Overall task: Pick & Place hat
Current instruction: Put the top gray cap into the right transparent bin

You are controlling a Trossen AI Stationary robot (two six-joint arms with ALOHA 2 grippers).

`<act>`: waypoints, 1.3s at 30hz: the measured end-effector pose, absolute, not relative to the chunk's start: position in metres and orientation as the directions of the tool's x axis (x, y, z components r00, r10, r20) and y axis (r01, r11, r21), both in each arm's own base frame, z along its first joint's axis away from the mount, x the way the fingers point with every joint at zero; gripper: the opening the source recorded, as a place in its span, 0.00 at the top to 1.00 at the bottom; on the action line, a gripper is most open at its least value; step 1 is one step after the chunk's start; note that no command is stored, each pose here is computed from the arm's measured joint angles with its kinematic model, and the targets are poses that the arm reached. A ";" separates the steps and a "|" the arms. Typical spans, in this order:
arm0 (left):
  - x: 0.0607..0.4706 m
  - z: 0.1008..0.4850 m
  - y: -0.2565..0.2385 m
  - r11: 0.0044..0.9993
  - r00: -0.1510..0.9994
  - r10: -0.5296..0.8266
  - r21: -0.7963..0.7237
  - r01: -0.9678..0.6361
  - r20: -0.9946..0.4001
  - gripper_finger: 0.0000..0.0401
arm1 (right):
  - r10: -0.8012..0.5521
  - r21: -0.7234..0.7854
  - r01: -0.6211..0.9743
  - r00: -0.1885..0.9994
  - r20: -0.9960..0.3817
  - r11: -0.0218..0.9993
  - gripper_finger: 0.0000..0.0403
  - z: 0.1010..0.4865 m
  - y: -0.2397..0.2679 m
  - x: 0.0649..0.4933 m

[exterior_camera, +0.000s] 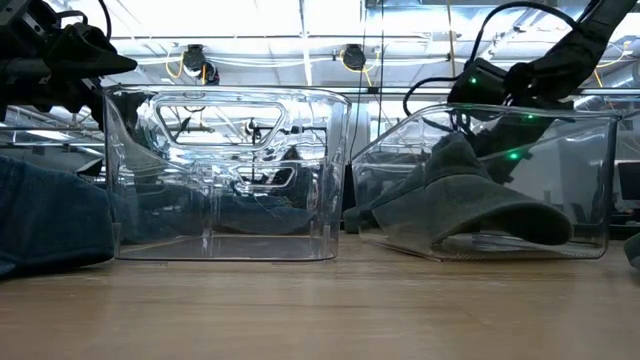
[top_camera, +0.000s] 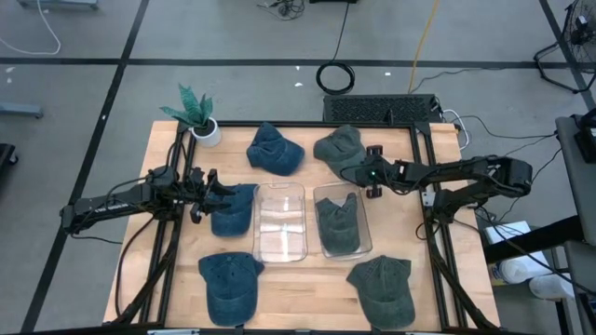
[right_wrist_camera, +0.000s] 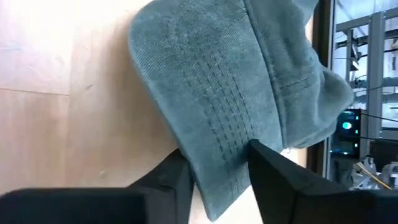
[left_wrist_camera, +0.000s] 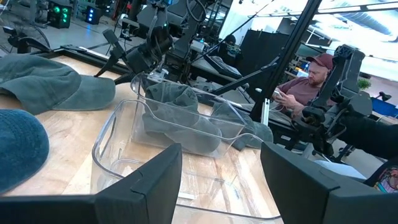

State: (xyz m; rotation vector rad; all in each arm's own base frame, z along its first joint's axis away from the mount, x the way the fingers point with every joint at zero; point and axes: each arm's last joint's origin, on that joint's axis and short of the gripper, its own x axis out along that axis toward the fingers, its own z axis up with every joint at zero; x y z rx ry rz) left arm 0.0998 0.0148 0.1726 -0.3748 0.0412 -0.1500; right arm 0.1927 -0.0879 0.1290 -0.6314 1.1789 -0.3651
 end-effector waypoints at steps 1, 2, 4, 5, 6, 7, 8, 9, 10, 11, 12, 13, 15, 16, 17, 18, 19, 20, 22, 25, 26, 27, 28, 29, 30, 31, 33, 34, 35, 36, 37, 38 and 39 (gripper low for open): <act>0.100 0.173 0.015 0.920 0.988 -0.154 -0.367 0.138 -0.012 0.43 | -0.577 -0.632 -0.057 0.352 -0.737 0.773 0.73 0.129 -0.088 0.193; 0.100 0.173 0.015 0.920 0.988 -0.154 -0.368 0.138 -0.012 0.43 | -0.578 -0.633 -0.056 0.351 -0.736 0.772 0.75 0.129 -0.088 0.193; 0.100 0.173 0.015 0.920 0.988 -0.154 -0.368 0.138 -0.012 0.43 | -0.580 -0.635 -0.056 0.351 -0.735 0.770 0.78 0.129 -0.088 0.193; 0.100 0.173 0.015 0.920 0.988 -0.154 -0.368 0.138 -0.012 0.43 | -0.581 -0.635 -0.056 0.351 -0.735 0.770 0.79 0.129 -0.088 0.193; 0.100 0.173 0.015 0.920 0.988 -0.154 -0.368 0.138 -0.012 0.43 | -0.581 -0.635 -0.056 0.351 -0.735 0.770 0.80 0.129 -0.088 0.193; 0.100 0.173 0.015 0.920 0.988 -0.154 -0.368 0.138 -0.012 0.43 | -0.581 -0.635 -0.054 0.351 -0.735 0.771 0.81 0.129 -0.088 0.193; 0.100 0.173 0.015 0.920 0.988 -0.154 -0.368 0.138 -0.012 0.43 | -0.581 -0.633 -0.047 0.352 -0.734 0.772 0.82 0.129 -0.088 0.193; 0.100 0.173 0.015 0.920 0.988 -0.154 -0.368 0.138 -0.012 0.43 | -0.581 -0.632 -0.038 0.353 -0.733 0.774 0.82 0.129 -0.088 0.193; 0.100 0.173 0.015 0.920 0.988 -0.154 -0.368 0.139 -0.012 0.43 | -0.582 -0.631 -0.034 0.354 -0.732 0.775 0.82 0.129 -0.088 0.193; 0.100 0.173 0.015 0.920 0.988 -0.154 -0.368 0.138 -0.012 0.43 | -0.581 -0.631 -0.034 0.354 -0.733 0.775 0.82 0.129 -0.088 0.193; 0.100 0.173 0.015 0.920 0.988 -0.154 -0.368 0.138 -0.012 0.43 | -0.582 -0.631 -0.034 0.354 -0.733 0.775 0.82 0.129 -0.088 0.193; 0.100 0.173 0.015 0.920 0.988 -0.154 -0.368 0.139 -0.012 0.43 | -0.582 -0.632 -0.033 0.353 -0.732 0.774 0.82 0.129 -0.088 0.193; 0.100 0.173 0.015 0.920 0.988 -0.154 -0.368 0.138 -0.012 0.43 | -0.595 -0.642 -0.029 0.345 -0.726 0.766 0.82 0.129 -0.088 0.193; 0.100 0.173 0.015 0.920 0.988 -0.154 -0.368 0.138 -0.012 0.43 | -0.605 -0.649 -0.023 0.340 -0.720 0.760 0.82 0.129 -0.088 0.193; 0.100 0.173 0.015 0.920 0.988 -0.154 -0.368 0.139 -0.012 0.43 | -0.621 -0.663 -0.017 0.331 -0.710 0.749 0.83 0.130 -0.088 0.193; 0.100 0.173 0.015 0.920 0.988 -0.154 -0.368 0.138 -0.012 0.43 | -0.637 -0.676 -0.014 0.324 -0.700 0.737 0.83 0.130 -0.087 0.193; 0.100 0.173 0.015 0.920 0.988 -0.154 -0.368 0.138 -0.012 0.43 | -0.652 -0.690 -0.012 0.316 -0.689 0.723 0.83 0.130 -0.086 0.194; 0.100 0.173 0.015 0.920 0.988 -0.154 -0.368 0.138 -0.012 0.43 | -0.665 -0.702 -0.013 0.308 -0.680 0.712 0.83 0.130 -0.085 0.194; 0.100 0.173 0.015 0.920 0.988 -0.154 -0.368 0.138 -0.012 0.43 | -0.686 -0.721 -0.005 0.306 -0.661 0.693 0.85 0.131 -0.084 0.195; 0.100 0.173 0.015 0.920 0.988 -0.154 -0.368 0.138 -0.012 0.43 | -0.710 -0.744 0.008 0.303 -0.635 0.669 0.91 0.133 -0.081 0.197; 0.100 0.173 0.015 0.920 0.988 -0.154 -0.368 0.139 -0.012 0.43 | -0.721 -0.752 0.014 0.298 -0.626 0.659 0.93 0.133 -0.080 0.197; 0.100 0.173 0.015 0.920 0.988 -0.154 -0.368 0.138 -0.012 0.43 | -0.733 -0.762 0.024 0.292 -0.614 0.648 0.95 0.134 -0.080 0.198; 0.100 0.173 0.015 0.920 0.988 -0.154 -0.368 0.139 -0.012 0.43 | -0.748 -0.773 0.038 0.285 -0.600 0.634 0.97 0.134 -0.079 0.198; 0.100 0.173 0.015 0.920 0.988 -0.154 -0.368 0.138 -0.012 0.43 | -0.762 -0.784 0.047 0.275 -0.586 0.619 0.98 0.135 -0.078 0.198; 0.100 0.173 0.015 0.920 0.988 -0.154 -0.368 0.139 -0.012 0.43 | -0.774 -0.793 0.054 0.268 -0.574 0.607 0.99 0.136 -0.077 0.198; 0.100 0.173 0.015 0.920 0.988 -0.154 -0.368 0.139 -0.012 0.43 | -0.785 -0.801 0.063 0.261 -0.562 0.595 0.99 0.137 -0.076 0.198; 0.100 0.173 0.015 0.920 0.988 -0.154 -0.368 0.138 -0.012 0.43 | -0.804 -0.814 0.093 0.256 -0.537 0.573 0.99 0.141 -0.074 0.197; 0.100 0.173 0.015 0.920 0.988 -0.154 -0.368 0.138 -0.012 0.43 | -0.813 -0.819 0.112 0.258 -0.522 0.562 0.99 0.144 -0.073 0.197; 0.100 0.173 0.015 0.920 0.988 -0.154 -0.368 0.138 -0.012 0.43 | -0.822 -0.824 0.134 0.260 -0.507 0.550 0.99 0.147 -0.071 0.196; 0.100 0.173 0.015 0.920 0.988 -0.154 -0.368 0.138 -0.012 0.43 | -0.830 -0.827 0.157 0.264 -0.491 0.539 0.99 0.150 -0.070 0.196; 0.100 0.173 0.015 0.920 0.988 -0.154 -0.368 0.138 -0.012 0.43 | -0.836 -0.828 0.181 0.272 -0.477 0.531 1.00 0.154 -0.068 0.195; 0.100 0.173 0.015 0.920 0.988 -0.154 -0.368 0.139 -0.012 0.43 | -0.842 -0.829 0.203 0.278 -0.462 0.521 1.00 0.157 -0.067 0.194; 0.100 0.173 0.015 0.920 0.988 -0.154 -0.368 0.138 -0.012 0.43 | -0.849 -0.829 0.227 0.286 -0.445 0.511 1.00 0.161 -0.065 0.193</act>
